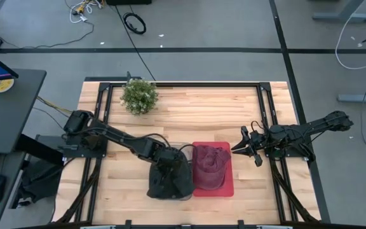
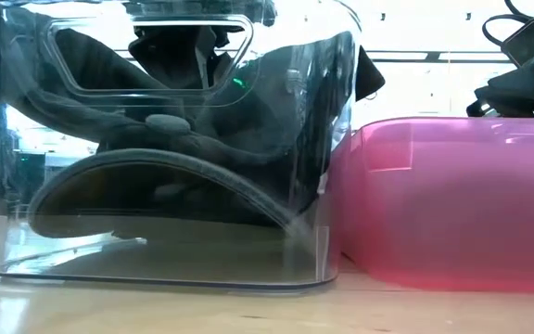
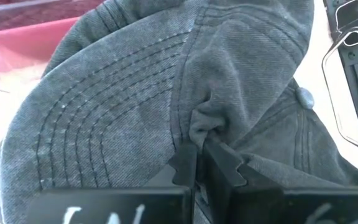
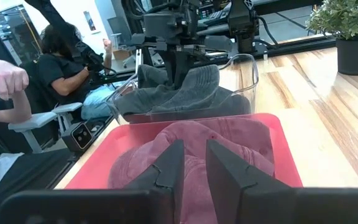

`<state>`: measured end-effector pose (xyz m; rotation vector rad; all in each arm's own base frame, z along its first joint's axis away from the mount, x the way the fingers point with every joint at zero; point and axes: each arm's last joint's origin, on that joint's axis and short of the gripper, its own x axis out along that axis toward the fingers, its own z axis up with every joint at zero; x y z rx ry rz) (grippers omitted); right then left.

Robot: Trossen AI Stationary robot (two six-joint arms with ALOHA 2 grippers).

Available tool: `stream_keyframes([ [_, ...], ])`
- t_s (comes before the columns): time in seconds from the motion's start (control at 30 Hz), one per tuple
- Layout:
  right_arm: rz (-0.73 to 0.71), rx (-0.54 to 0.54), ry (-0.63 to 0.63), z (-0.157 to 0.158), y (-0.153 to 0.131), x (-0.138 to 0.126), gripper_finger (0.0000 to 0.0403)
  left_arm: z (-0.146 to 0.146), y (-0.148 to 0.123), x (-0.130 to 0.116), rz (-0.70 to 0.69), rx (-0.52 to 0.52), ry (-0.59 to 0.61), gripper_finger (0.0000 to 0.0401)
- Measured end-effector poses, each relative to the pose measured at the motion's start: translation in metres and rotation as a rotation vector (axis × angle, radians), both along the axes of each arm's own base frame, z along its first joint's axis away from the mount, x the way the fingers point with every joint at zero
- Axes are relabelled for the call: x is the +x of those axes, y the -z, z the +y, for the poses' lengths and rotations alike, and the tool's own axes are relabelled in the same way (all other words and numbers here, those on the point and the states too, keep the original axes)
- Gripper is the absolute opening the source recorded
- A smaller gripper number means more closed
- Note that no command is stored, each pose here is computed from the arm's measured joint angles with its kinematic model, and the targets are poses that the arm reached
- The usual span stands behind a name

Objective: Pick & Place hat
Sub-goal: Put the black cap into the transparent bin

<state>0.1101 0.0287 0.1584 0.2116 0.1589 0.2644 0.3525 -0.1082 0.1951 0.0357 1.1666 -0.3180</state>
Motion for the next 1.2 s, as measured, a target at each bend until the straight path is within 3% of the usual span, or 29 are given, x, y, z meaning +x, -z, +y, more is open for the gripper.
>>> stream_keyframes([
  [0.3,0.0,0.0,0.0,0.0,0.0,0.0,0.0068,0.001,-0.018,-0.007,-0.053,0.01,-0.008,0.0014],
  [0.63,0.0,0.0,0.0,0.0,0.0,0.0,0.0068,-0.006,-0.048,-0.024,-0.227,0.311,-0.07,0.0016],
  [1.0,-0.001,0.0,0.0,0.0,0.0,0.0,0.0068,-0.003,-0.055,-0.02,-0.326,0.495,-0.09,0.0017],
  [1.2,0.0,0.0,0.0,0.0,0.0,0.0,0.0068,0.005,-0.053,-0.013,-0.337,0.466,-0.143,0.0018],
])
